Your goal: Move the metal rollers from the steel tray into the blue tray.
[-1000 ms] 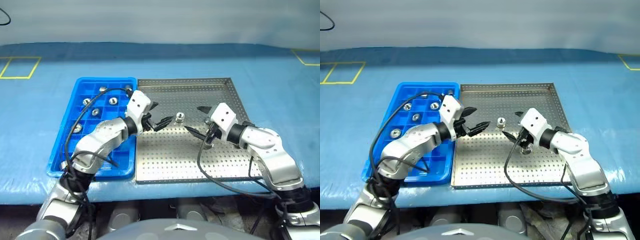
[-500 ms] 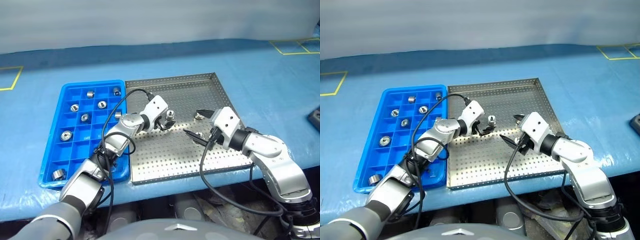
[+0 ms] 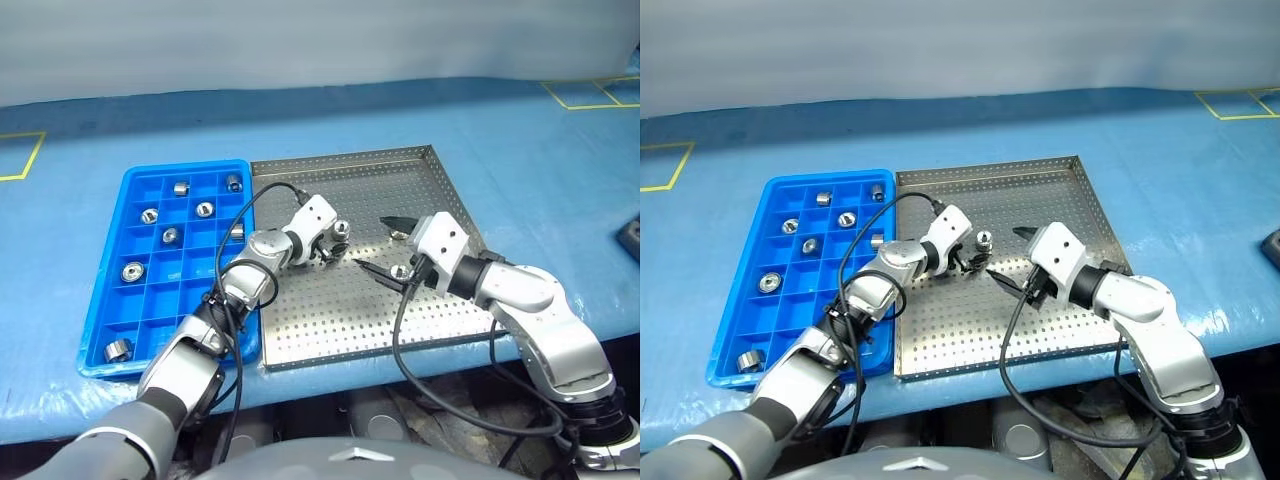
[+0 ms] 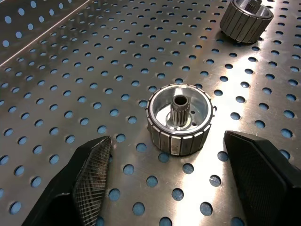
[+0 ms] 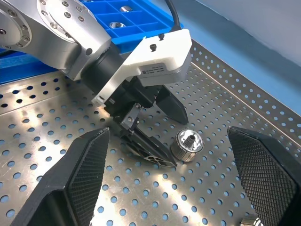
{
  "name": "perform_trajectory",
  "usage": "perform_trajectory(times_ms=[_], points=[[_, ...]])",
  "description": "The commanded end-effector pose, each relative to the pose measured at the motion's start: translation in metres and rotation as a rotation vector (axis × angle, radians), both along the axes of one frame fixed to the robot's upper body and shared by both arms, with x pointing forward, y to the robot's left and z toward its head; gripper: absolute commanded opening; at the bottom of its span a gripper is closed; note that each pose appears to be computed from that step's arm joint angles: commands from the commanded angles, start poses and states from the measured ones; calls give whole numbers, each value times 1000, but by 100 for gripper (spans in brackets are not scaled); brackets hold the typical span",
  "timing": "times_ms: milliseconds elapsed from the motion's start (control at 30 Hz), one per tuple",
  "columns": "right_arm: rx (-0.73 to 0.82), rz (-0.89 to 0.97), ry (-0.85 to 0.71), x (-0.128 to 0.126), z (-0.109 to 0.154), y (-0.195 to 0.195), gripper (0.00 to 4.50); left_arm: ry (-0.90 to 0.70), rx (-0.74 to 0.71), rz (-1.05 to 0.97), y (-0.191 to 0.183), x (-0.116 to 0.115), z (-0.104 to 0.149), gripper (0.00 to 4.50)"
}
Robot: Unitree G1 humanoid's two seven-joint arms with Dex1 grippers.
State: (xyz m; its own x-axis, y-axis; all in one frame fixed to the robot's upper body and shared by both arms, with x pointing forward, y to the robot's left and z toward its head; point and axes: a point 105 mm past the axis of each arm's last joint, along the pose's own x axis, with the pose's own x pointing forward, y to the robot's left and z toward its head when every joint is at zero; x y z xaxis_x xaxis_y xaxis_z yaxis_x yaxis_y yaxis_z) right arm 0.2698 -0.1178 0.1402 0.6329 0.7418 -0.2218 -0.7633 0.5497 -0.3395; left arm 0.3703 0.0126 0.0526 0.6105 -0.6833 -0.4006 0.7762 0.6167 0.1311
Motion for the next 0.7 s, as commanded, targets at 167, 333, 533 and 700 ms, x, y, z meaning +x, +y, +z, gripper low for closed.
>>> perform_trajectory(times_ms=[167, 333, 533, 700], points=[[14, 27, -38, -1, 8, 5, 423, -27, -50, 8, -7, 6, 10, 418], [20, 29, -37, 0, 7, 6, 423, -20, -57, 6, -11, 6, 9, 418], [31, 34, -20, 0, 1, 9, 423, -22, -62, 4, -12, 6, 10, 270], [37, 45, 17, 0, -9, 13, 423, -24, -63, 13, -8, 6, 10, 270]])
